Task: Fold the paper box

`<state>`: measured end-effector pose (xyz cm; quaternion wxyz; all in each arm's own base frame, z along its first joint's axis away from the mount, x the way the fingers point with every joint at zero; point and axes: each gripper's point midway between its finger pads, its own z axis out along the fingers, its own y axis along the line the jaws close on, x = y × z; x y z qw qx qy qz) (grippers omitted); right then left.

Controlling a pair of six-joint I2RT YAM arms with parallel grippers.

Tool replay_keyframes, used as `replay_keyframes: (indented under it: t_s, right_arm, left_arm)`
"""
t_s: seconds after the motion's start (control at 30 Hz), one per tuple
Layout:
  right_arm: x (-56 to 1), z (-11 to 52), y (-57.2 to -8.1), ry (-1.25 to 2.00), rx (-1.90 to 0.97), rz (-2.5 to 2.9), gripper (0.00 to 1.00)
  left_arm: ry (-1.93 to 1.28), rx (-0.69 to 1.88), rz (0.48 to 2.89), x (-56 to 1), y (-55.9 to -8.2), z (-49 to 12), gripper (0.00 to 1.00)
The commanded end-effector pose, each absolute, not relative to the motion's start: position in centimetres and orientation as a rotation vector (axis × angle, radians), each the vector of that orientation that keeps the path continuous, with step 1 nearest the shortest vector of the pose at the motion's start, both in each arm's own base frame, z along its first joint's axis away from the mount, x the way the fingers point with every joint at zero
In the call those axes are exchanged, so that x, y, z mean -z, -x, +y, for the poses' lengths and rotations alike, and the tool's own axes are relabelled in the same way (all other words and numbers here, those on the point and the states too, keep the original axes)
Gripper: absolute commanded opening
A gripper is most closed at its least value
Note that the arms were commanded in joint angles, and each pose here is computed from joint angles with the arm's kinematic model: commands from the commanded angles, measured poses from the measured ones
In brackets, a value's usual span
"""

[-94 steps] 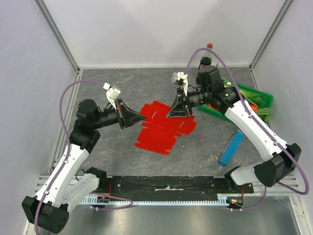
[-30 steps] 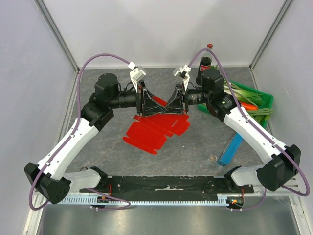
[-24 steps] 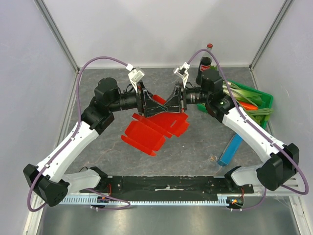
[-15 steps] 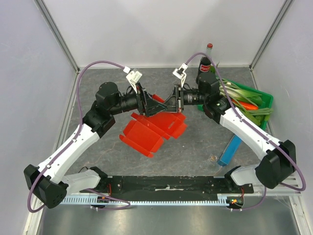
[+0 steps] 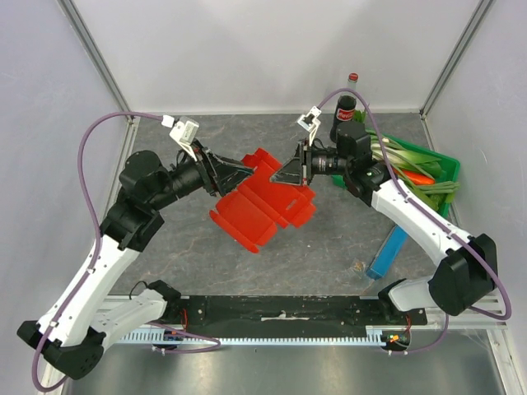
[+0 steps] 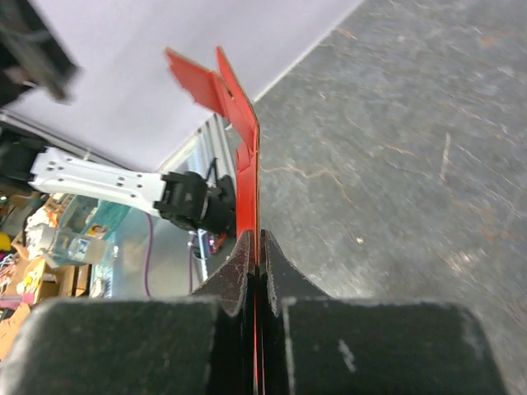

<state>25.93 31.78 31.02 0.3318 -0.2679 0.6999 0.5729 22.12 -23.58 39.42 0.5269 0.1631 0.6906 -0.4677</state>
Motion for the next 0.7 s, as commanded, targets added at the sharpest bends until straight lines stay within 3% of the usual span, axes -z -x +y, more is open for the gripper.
replay_keyframes:
  t_s: [0.0,0.07,0.23,0.67]
  right_arm:
    - [-29.8,30.6,-27.3,0.725,-1.325,1.886,0.00]
    - [-29.5,30.5,-27.3,0.721,-1.311,1.908,0.00]
    - [-29.7,30.6,-27.3,0.720,-1.315,1.917,0.00]
    - [-30.4,30.7,-27.2,0.745,-1.330,1.893,0.00]
  left_arm:
    - [-0.506,1.126,1.614,-40.9,-21.9,-24.5,0.52]
    - [-0.548,1.114,1.610,-41.0,-22.4,-24.9,0.45]
    - [-0.596,1.013,1.655,-40.3,-24.6,-25.4,0.50]
    - [-0.695,0.805,1.767,-36.8,-29.2,-27.2,0.46]
